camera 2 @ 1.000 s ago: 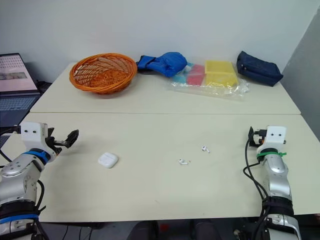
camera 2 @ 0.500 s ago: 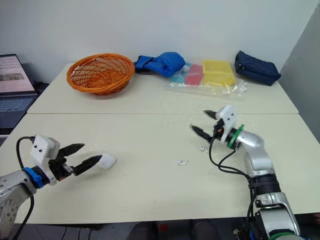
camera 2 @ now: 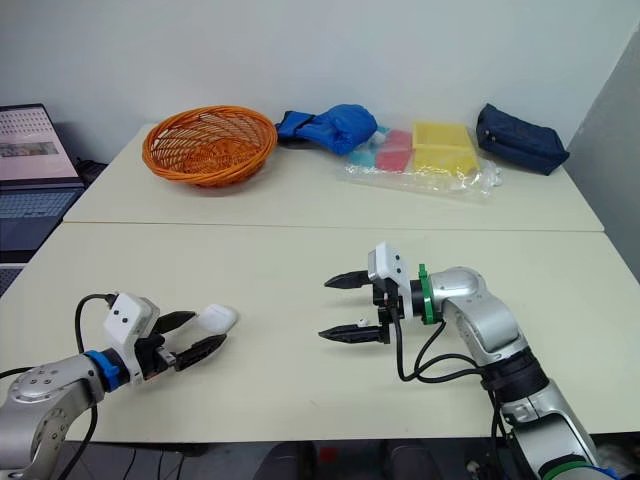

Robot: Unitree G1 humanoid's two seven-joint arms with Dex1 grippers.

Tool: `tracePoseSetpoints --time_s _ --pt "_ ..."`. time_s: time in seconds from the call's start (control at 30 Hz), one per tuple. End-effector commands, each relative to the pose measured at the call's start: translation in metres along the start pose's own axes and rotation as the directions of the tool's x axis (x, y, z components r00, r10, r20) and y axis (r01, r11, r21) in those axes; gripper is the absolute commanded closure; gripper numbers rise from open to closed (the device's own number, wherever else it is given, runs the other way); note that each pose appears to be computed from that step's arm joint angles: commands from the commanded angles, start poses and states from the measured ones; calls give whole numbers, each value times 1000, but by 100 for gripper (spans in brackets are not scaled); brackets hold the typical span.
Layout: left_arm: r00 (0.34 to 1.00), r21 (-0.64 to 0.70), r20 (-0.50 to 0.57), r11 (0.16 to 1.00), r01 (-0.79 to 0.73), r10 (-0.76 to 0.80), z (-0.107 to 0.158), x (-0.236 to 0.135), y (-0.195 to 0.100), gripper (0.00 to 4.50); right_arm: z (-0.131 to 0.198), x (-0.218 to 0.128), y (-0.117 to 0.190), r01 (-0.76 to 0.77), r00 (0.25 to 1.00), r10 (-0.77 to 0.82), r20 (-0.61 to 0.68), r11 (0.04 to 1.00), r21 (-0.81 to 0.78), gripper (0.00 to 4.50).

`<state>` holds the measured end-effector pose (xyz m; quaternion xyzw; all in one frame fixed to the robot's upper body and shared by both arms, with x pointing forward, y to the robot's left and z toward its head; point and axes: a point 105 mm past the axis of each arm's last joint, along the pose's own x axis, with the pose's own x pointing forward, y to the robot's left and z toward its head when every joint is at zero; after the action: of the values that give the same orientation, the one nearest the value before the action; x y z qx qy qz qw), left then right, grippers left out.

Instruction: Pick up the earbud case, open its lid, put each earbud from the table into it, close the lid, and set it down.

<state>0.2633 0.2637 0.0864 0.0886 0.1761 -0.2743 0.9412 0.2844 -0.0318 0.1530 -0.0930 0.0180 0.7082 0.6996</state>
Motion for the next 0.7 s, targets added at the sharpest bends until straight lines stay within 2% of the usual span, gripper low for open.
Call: tracePoseSetpoints --time_s 0.03,0.2,0.33,0.43,0.57,0.7 --pt "999 20 11 999 -31 31 3 5 5 4 25 -3 -2 4 999 -2 35 998 -56 0" --pt "1000 21 -23 1000 -15 15 -8 8 4 4 27 -7 -3 19 1000 -18 17 997 -80 0" --pt "1000 17 -13 1000 -21 21 -7 13 6 4 26 -9 -4 29 1000 -29 9 996 -79 0" --pt "1000 12 -12 1000 0 0 -7 18 4 66 27 -10 -6 50 999 -48 16 995 -84 0" --pt "999 18 -31 1000 20 -19 -10 19 2 174 27 -12 -7 63 998 -62 15 995 -80 0" --pt "999 41 -12 999 32 -32 -5 19 1 176 27 -16 -9 77 997 -77 8 994 -82 0"
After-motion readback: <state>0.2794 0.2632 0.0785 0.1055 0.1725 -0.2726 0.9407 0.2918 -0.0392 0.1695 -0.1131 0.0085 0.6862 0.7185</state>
